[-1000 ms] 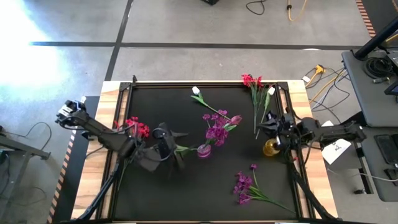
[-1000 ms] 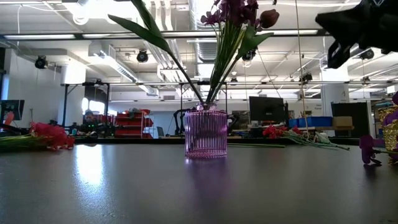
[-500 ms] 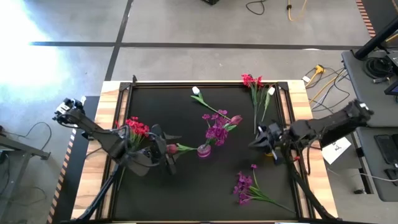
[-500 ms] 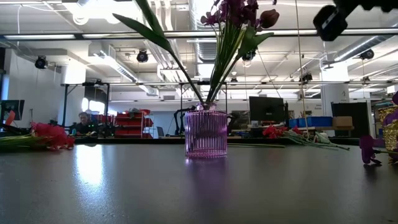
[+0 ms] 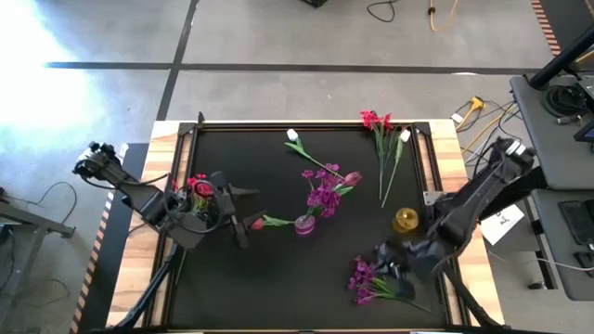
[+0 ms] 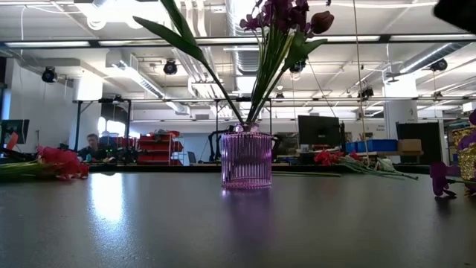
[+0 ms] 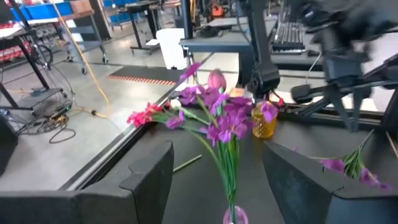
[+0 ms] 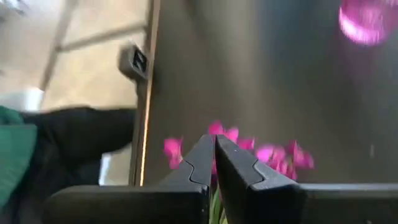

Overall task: Sort flowers into vase by color
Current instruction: Put the violet flowers into the violet vase

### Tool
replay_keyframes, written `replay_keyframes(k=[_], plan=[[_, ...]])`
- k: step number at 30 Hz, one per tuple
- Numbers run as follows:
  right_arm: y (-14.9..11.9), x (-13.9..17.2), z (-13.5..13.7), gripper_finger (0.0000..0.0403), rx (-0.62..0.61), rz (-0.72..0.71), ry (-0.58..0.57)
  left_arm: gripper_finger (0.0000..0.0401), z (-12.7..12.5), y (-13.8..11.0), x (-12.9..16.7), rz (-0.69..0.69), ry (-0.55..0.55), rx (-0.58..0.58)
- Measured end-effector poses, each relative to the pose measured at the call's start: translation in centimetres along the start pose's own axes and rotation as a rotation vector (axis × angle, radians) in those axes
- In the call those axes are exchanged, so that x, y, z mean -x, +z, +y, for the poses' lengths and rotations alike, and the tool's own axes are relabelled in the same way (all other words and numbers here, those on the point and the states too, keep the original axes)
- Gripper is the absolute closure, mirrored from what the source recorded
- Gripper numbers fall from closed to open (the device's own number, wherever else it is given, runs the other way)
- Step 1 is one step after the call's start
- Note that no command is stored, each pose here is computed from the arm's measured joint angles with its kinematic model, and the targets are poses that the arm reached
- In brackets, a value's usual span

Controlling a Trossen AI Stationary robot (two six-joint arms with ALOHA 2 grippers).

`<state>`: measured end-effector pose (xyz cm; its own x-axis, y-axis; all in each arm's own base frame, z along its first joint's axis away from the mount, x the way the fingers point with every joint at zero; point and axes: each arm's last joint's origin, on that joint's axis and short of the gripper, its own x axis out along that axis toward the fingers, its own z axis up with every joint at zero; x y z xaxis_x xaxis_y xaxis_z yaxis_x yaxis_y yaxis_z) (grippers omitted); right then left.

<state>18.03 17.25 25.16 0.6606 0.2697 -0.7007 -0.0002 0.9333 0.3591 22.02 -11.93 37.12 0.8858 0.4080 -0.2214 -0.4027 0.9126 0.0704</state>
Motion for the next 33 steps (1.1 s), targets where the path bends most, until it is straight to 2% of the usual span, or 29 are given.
replay_keyframes(k=[8, 11, 14, 19, 23, 28, 33], plan=[[-1.6, -2.9, 3.0, 0.0383, -0.190, 0.533, -0.289, 0.0172, -0.3, -1.8, 0.2, 0.087, -0.018, -0.046], [-3.1, -5.3, 4.0, 0.0354, -0.266, 0.704, -0.301, 0.0172, -0.5, -2.7, 1.1, 0.144, -0.056, -0.093], [-4.6, -7.6, 4.7, 0.0306, -0.290, 0.816, -0.311, 0.0172, -0.6, -3.4, 2.2, 0.182, -0.084, -0.119], [-5.4, -10.0, 4.7, 0.0227, -0.252, 0.821, -0.374, 0.0172, -0.8, -4.5, 4.1, 0.218, -0.111, -0.129], [-5.2, -10.9, 4.3, 0.0201, -0.199, 0.750, -0.413, 0.0172, -0.9, -6.3, 6.1, 0.233, -0.099, -0.139], [-5.3, -11.8, 3.3, 0.0212, -0.148, 0.720, -0.464, 0.0172, -0.9, -9.2, 7.8, 0.226, -0.094, -0.088], [-5.3, -12.9, 2.7, 0.0263, -0.135, 0.744, -0.475, 0.0172, -0.8, -12.3, 8.0, 0.248, -0.074, 0.000]])
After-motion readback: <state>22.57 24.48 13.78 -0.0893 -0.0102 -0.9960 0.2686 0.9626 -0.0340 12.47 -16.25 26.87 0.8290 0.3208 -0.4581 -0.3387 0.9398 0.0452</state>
